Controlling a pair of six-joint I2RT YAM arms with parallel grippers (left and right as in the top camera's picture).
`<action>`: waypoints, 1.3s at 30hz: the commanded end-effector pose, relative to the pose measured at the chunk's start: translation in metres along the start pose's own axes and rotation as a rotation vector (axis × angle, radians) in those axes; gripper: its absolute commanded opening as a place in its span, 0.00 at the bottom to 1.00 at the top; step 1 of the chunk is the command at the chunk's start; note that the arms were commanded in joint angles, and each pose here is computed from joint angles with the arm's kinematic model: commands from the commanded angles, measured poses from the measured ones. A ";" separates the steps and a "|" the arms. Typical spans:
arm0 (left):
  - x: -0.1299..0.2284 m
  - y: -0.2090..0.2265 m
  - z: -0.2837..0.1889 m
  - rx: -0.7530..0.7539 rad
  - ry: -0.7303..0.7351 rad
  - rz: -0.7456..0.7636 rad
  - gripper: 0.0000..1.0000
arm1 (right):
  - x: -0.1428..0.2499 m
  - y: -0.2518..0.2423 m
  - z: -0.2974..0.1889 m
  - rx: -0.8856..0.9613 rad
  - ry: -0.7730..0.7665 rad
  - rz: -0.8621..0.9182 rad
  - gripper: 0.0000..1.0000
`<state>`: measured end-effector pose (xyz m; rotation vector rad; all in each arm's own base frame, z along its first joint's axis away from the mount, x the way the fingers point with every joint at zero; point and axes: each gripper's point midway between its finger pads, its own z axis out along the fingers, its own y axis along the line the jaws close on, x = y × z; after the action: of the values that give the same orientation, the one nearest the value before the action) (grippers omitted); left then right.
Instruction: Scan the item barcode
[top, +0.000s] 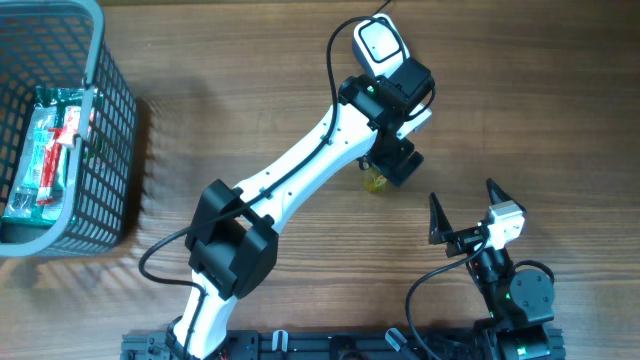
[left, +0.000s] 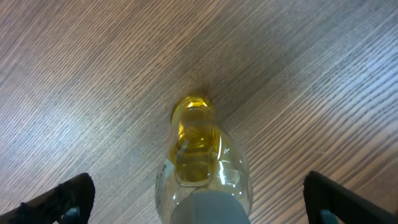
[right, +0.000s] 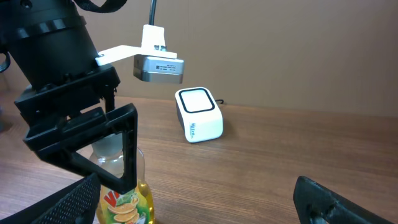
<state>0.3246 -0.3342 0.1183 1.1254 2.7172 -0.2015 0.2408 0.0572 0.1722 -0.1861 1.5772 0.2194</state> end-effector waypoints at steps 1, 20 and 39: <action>0.001 0.001 0.007 -0.012 0.010 -0.006 0.65 | -0.001 -0.003 0.000 0.018 -0.004 0.005 1.00; 0.007 -0.004 0.025 -0.028 0.026 -0.036 0.51 | -0.001 -0.003 0.000 0.018 -0.004 0.006 1.00; 0.006 0.003 0.031 -0.068 0.001 -0.460 0.15 | -0.001 -0.003 0.000 0.018 -0.004 0.006 1.00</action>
<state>0.3271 -0.3377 0.0966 0.7669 2.8271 -0.1813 0.2408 0.0572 0.1722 -0.1861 1.5772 0.2194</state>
